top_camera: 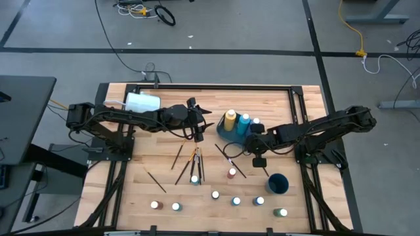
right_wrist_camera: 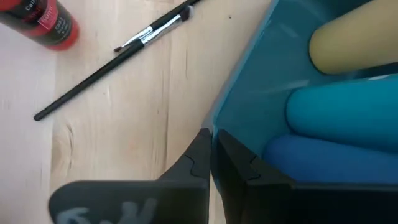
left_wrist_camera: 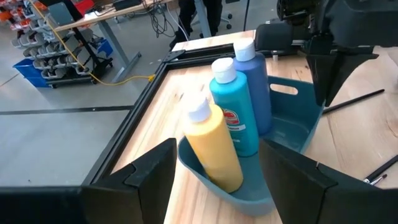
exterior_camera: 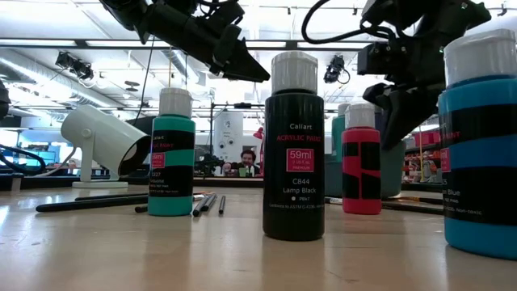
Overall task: Pick & Place Paint Supplies
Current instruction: Adjust the bin on the table, then put the top small red paint bottle into the bin
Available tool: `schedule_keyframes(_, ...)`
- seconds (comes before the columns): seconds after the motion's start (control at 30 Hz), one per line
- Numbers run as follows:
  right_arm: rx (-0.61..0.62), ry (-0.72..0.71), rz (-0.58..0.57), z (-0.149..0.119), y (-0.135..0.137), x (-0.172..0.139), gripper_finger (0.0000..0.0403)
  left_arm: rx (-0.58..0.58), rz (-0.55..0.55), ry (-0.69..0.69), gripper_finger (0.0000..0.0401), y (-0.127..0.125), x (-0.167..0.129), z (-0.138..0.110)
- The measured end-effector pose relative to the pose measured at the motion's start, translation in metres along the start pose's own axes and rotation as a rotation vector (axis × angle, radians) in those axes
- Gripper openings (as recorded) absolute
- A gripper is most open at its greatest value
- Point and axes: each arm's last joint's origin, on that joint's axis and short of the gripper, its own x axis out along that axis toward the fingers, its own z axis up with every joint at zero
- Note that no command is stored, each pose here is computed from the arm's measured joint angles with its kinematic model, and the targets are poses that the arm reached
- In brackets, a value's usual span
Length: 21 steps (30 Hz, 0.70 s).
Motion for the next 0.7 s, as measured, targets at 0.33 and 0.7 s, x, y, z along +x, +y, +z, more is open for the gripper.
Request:
schedule_keyframes(0.33, -0.027, -0.027, -0.128, 0.0029, -0.0047, 0.0000, 0.0043, -0.023, 0.000, 0.000, 0.0235, 0.0000, 0.0000, 0.0000)
schedule_keyframes(0.7, 0.032, -0.084, -0.050, 0.0082, -0.0012, -0.0004, 0.0089, -0.025, 0.000, 0.001, 0.0235, 0.0000, 0.0000, -0.0001)
